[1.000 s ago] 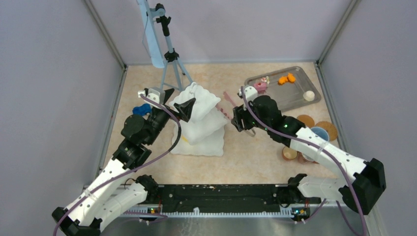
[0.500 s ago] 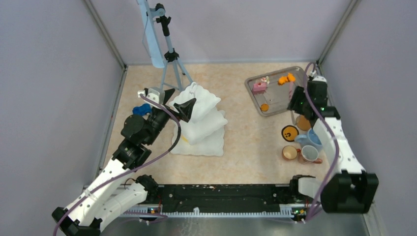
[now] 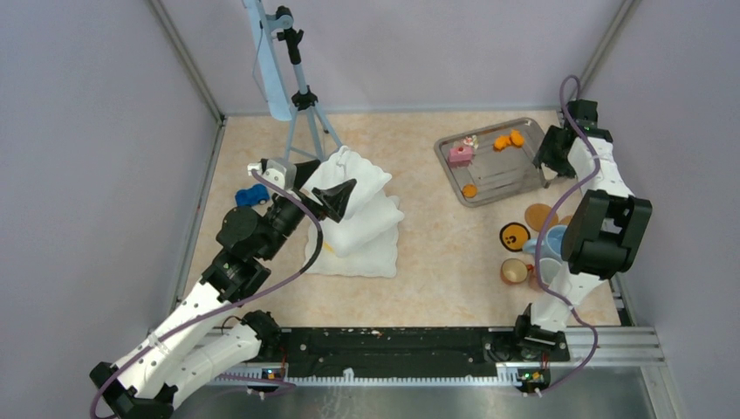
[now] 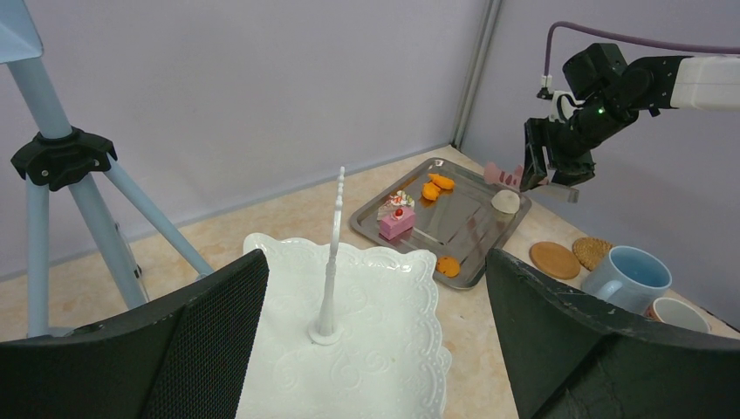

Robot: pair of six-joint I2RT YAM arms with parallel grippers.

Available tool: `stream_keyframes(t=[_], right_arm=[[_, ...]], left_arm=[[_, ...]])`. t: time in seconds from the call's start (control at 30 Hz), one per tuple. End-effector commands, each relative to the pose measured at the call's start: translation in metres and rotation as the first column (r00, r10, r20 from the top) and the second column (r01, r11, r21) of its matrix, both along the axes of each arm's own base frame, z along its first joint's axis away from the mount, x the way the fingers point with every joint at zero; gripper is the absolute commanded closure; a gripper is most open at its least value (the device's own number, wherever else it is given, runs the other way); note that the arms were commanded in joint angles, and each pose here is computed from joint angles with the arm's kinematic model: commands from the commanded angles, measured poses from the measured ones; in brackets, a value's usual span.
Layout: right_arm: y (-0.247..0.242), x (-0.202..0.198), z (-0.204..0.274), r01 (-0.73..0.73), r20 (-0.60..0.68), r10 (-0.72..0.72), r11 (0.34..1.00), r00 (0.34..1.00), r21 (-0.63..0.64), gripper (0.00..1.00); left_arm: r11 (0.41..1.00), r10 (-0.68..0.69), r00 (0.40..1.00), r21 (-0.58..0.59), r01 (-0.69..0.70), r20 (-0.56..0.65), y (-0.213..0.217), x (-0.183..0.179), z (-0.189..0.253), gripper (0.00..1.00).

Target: Serve the afternoon tea

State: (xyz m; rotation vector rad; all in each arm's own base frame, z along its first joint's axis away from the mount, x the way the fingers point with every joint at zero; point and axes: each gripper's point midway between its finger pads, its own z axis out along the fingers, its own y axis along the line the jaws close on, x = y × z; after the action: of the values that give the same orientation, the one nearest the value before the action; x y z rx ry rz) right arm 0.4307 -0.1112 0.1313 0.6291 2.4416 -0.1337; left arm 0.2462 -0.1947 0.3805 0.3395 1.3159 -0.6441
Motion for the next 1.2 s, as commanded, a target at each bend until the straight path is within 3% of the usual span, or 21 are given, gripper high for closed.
stream_keyframes(t=[0.0,1.17], right_arm=[[-0.007,-0.003,0.008,-0.004,-0.015,0.004,1.0,1.0,-0.024,0.41],[-0.015,-0.011,-0.038,-0.005,-0.15,0.002,1.0,0.989,-0.022,0.4]], left_arm=[[0.999,-0.001,0.999,-0.039,0.003,0.047,0.002,-0.004,0.014,0.01],[0.999,-0.022,0.999,-0.036,0.023,0.029,-0.004,-0.002,0.009,0.01]])
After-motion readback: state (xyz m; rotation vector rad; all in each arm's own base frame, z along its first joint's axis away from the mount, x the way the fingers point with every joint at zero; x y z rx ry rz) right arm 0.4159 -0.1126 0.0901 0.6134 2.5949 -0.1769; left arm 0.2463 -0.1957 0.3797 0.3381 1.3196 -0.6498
